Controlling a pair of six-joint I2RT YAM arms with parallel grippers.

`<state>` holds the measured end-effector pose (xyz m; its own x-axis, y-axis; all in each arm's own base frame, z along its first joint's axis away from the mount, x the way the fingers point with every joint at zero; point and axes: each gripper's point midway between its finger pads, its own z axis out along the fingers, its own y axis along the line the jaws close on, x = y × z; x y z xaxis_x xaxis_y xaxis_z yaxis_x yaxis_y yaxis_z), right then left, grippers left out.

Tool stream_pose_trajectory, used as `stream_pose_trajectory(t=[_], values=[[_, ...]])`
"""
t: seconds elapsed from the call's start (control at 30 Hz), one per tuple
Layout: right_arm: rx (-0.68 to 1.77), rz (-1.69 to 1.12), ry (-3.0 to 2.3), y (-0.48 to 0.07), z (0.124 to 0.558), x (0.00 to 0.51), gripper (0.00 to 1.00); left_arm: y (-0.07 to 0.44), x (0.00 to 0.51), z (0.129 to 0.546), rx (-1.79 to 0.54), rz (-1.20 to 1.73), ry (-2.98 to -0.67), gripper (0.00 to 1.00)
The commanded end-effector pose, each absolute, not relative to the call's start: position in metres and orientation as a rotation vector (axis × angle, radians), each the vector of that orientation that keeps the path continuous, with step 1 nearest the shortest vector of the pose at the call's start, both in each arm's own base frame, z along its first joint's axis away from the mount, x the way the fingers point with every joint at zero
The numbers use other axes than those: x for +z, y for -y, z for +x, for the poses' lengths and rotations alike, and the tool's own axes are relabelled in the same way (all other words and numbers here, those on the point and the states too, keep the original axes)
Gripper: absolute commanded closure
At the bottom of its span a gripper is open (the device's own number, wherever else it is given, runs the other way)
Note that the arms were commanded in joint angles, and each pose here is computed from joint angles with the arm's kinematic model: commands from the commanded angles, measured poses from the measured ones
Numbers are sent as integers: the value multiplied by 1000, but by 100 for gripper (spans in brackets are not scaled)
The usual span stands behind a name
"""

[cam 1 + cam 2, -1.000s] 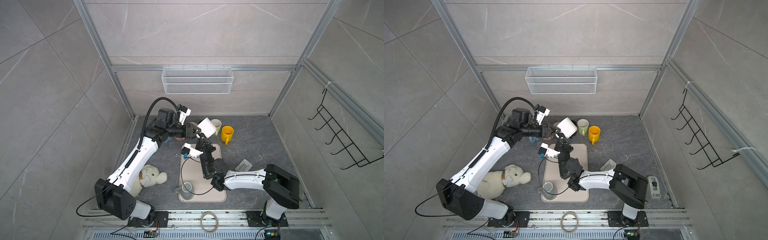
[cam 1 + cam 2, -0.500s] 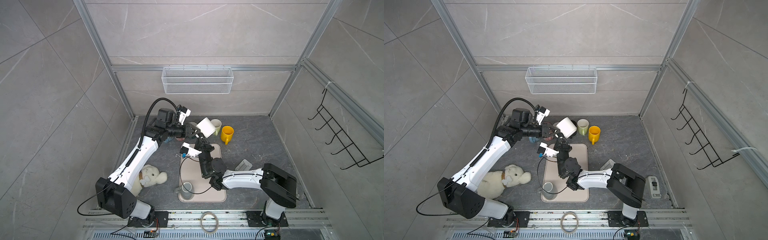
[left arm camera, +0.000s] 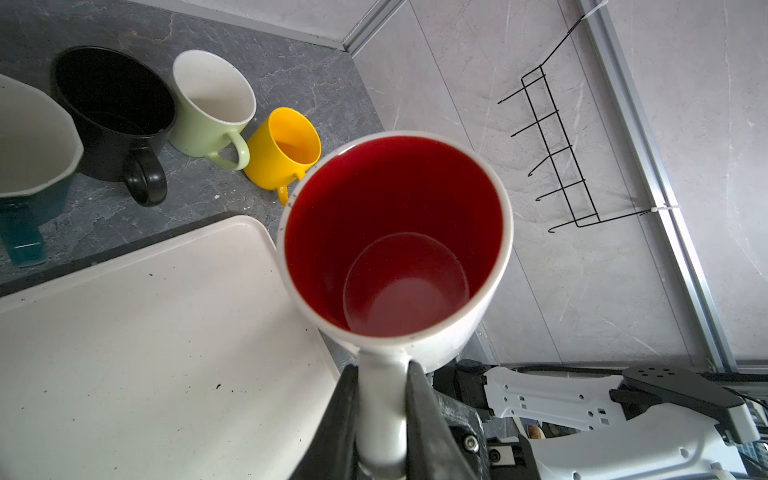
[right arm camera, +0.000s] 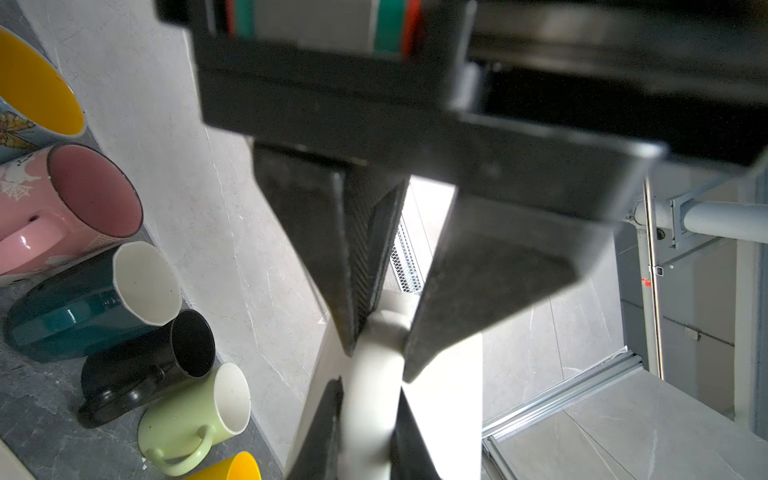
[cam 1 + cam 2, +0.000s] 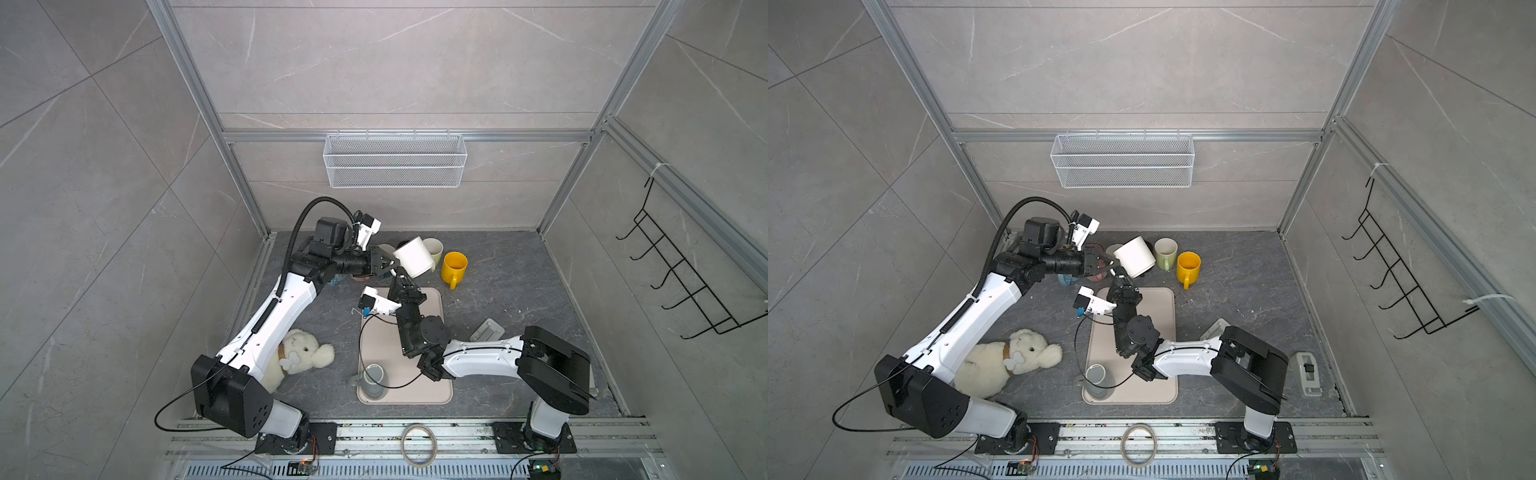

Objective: Turn the mug right side up
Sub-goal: 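Close the left gripper on the white mug's handle while the right holds, then open and withdraw the right gripper while the left carries the mug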

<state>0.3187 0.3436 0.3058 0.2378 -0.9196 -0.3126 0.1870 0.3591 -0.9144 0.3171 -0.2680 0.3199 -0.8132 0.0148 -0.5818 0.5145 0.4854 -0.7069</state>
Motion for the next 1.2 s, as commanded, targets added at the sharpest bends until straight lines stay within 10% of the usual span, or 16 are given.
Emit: stream_pose_trajectory(t=[0.0,0.3,1.17], values=[[-819,-734,-981,-348,307,357,93,261,320,314,-1224,457,-2195,100],[-832,-722,-1015,-341,309,354,64,252,323,315,-1154,433,-2155,100],[-531,-825,-1408,-320,271,277,33,239,361,354,-1035,278,-1917,100]])
